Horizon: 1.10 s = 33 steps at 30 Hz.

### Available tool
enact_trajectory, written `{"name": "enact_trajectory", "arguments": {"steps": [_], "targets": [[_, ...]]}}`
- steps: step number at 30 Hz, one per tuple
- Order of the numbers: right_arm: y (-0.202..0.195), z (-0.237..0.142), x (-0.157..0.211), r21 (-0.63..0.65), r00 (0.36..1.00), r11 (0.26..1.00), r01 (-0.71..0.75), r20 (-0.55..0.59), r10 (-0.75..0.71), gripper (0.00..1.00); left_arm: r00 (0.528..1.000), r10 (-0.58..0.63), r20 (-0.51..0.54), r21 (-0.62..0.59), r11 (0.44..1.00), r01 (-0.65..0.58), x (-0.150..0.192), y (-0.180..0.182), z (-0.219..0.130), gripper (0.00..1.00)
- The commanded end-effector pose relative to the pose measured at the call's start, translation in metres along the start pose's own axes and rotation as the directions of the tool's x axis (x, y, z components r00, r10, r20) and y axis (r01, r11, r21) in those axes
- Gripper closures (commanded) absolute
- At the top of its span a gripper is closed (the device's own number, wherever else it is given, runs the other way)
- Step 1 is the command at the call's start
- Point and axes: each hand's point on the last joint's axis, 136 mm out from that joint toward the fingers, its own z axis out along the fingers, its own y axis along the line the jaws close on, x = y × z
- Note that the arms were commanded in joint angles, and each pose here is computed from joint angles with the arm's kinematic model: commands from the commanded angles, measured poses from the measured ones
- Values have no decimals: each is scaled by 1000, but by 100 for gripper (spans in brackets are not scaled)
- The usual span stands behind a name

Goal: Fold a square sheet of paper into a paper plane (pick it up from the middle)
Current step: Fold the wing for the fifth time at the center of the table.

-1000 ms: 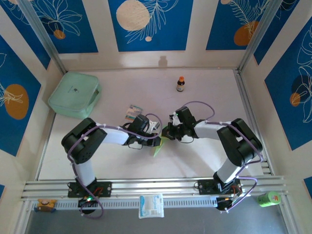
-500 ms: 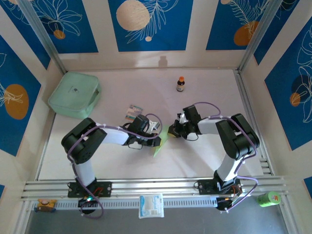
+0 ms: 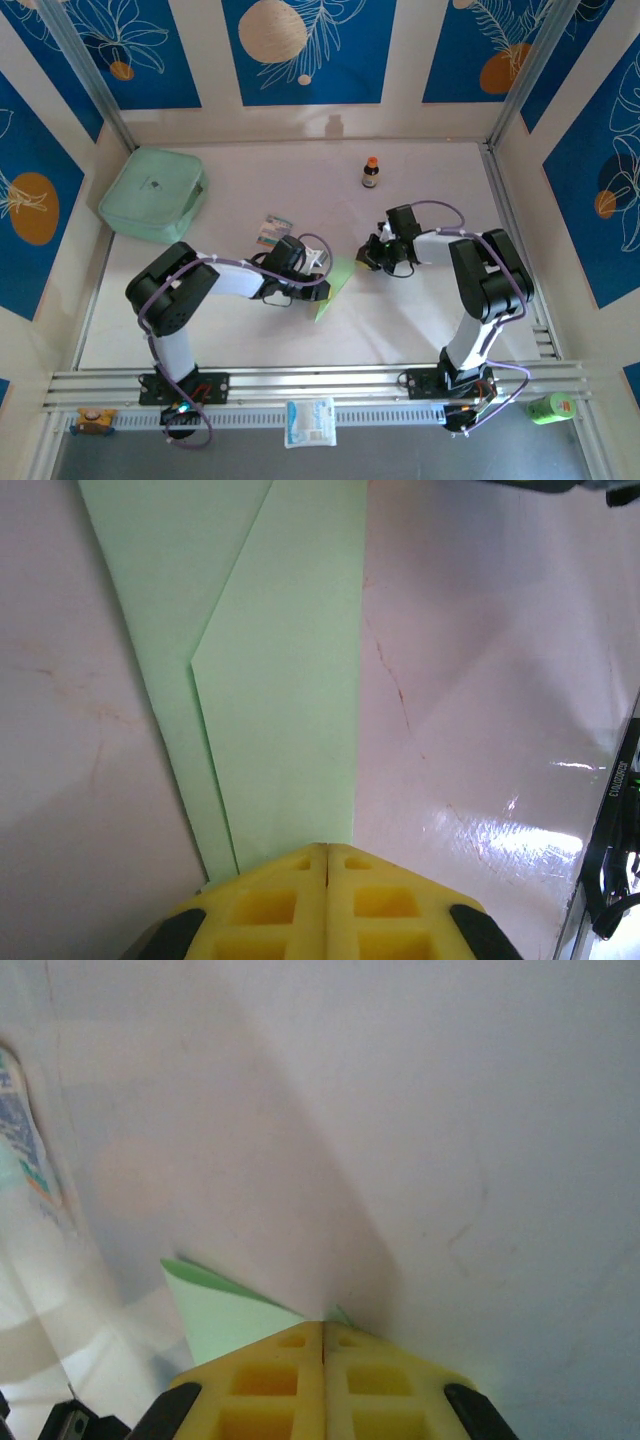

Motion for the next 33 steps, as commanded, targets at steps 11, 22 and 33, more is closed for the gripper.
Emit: {"name": "enact_trajectory", "arguments": {"steps": [11,22,33], "targets": [[5,-32,-21,62,994,998,27,100,-33,92,967,-159,-199,-147,980,130,72,44,-1,100],[47,-3,59,-86,988,987,136,-57,-141,93,974,-150,-169,-138,982,127,63,38,-4,100],[-9,22,73,49,995,998,34,-98,-29,96,982,-129,-137,-81,990,119,53,18,-15,98]]}}
